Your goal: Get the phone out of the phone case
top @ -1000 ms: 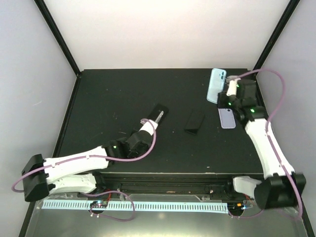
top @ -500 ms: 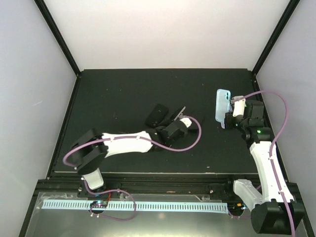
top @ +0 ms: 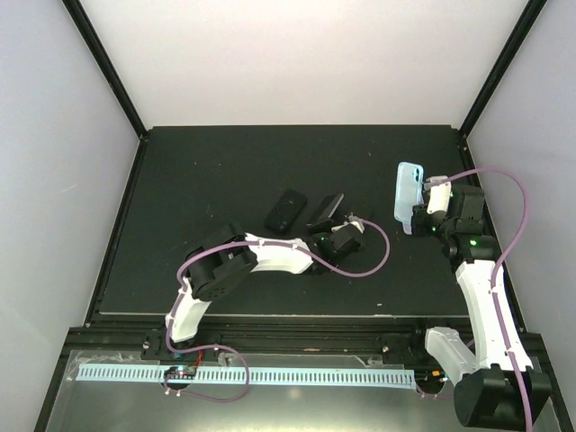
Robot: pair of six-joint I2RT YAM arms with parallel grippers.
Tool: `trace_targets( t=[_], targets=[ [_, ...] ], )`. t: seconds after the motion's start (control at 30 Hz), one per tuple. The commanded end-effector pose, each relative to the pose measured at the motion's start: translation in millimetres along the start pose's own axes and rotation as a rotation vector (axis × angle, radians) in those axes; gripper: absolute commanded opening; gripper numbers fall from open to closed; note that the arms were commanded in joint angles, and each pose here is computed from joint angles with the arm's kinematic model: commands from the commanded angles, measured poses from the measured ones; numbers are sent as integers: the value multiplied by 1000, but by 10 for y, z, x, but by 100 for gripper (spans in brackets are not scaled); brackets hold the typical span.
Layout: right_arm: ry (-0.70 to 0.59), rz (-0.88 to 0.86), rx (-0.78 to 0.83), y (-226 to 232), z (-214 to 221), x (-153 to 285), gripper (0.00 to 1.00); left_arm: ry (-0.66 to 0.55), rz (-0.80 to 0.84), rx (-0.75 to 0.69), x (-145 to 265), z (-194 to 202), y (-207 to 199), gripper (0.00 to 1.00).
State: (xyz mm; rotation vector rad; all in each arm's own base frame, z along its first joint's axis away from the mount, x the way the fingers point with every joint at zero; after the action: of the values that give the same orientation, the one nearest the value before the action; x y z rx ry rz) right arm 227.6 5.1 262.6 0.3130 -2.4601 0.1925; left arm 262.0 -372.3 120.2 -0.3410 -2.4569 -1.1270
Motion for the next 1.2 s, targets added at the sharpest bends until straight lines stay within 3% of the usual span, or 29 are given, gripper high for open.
trace_targets(
  t=[0.0, 0.1, 0.43, 0.63, 0.8, 0.93, 1.03, 1.17],
  targets=[
    [-53, -2, 15, -11, -62, 24, 1, 2, -26, -12, -44, -101, -56, 13],
    [-51, 0, 19, -9, -53, 22, 1, 23, -31, -34, -47, -77, -113, 23],
    [31, 71, -24, -116, -11, -145, 1, 0, 31, 42, 78, -170, 7, 32],
    [86, -74, 39, -70, -135, -236, 1, -25, 157, 223, 480, -304, 437, 48],
    [287, -176, 121, -147, -246, -489, 1, -43, 352, 428, 1002, -312, 1012, 68],
    [447, -171, 130, -257, -262, -680, 1, -14, 539, 486, 1412, -203, 1343, 74],
    [523, -177, 124, -300, -236, -813, 1, -13, 592, 500, 1667, -17, 1614, 82],
    [609, -243, 56, -299, -109, -1050, 1, -5, 598, 550, 1684, 360, 1847, 84]
  ],
)
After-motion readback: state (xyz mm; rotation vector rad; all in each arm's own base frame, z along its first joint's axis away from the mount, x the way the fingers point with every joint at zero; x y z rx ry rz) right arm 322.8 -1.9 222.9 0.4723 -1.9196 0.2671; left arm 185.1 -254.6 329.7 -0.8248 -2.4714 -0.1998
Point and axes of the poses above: each gripper's point midway between its finger pads, its own x axis back along the fingers, its own y axis along the line the jaws close on, z = x × y, the point moved 9 cm from there along x, back along the fingers, and after that the axes turned 10 degrees about x, right-handed, at the moved point
